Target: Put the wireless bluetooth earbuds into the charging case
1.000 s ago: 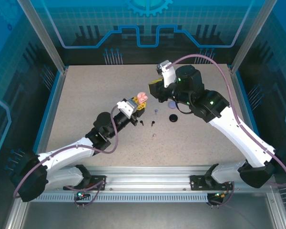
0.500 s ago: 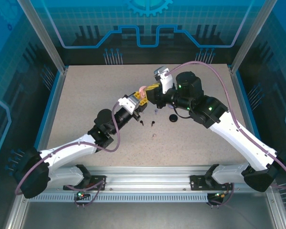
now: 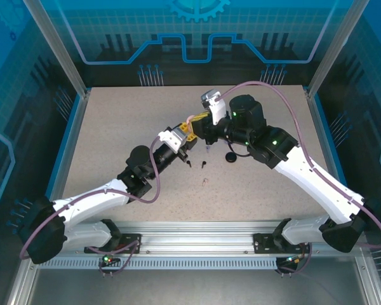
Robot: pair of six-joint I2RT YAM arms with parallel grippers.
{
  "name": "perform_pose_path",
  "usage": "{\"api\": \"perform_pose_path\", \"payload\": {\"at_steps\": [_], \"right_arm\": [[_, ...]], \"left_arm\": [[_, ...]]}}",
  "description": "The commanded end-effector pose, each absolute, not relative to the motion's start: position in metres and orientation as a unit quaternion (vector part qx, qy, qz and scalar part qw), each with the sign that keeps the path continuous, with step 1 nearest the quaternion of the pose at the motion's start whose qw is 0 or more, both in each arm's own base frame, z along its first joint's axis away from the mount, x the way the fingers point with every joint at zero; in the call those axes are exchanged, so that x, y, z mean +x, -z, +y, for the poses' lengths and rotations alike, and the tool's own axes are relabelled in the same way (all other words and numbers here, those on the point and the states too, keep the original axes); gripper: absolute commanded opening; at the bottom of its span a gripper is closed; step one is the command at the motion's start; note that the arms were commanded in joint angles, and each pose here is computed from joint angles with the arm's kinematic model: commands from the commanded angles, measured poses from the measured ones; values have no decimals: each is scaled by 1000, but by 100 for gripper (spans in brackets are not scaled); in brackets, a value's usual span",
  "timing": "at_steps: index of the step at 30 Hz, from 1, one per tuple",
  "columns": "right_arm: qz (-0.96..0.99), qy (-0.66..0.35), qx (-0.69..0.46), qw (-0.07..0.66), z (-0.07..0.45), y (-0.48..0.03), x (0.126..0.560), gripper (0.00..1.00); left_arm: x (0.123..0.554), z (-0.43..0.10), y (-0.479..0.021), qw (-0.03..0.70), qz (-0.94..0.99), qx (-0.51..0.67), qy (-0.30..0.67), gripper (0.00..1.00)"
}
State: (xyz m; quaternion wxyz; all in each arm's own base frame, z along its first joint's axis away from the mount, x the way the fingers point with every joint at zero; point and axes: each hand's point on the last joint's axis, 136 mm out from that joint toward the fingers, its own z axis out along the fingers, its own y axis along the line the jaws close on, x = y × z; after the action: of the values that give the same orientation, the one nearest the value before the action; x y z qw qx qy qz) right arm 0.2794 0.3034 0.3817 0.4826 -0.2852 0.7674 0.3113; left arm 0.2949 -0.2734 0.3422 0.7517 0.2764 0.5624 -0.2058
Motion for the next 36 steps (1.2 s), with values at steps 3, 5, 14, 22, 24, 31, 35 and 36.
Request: {"api": "perform_pose_path", "payload": {"at_steps": [3, 5, 14, 22, 24, 31, 35, 36], "right_arm": [[762, -308, -291, 490, 307, -383, 279, 18], [764, -303, -291, 491, 305, -382, 280, 17], [763, -297, -284, 499, 297, -386, 280, 16], [770, -291, -284, 492, 294, -378, 281, 15], [772, -289, -286, 489, 293, -375, 280, 14], [774, -289, -288, 485, 290, -373, 278, 14], [772, -296, -304, 473, 295, -369, 274, 14], [772, -299, -309, 469, 297, -367, 273, 13]], "left_arm": [[286, -276, -372, 772, 531, 275, 218, 0], [285, -276, -372, 771, 531, 275, 217, 0], [285, -276, -371, 770, 533, 275, 216, 0], [286, -276, -371, 770, 534, 276, 214, 0], [286, -275, -372, 771, 534, 275, 213, 0], [285, -274, -373, 772, 533, 275, 211, 0], [285, -273, -374, 773, 533, 273, 211, 0], [285, -274, -375, 772, 532, 273, 212, 0]]}}
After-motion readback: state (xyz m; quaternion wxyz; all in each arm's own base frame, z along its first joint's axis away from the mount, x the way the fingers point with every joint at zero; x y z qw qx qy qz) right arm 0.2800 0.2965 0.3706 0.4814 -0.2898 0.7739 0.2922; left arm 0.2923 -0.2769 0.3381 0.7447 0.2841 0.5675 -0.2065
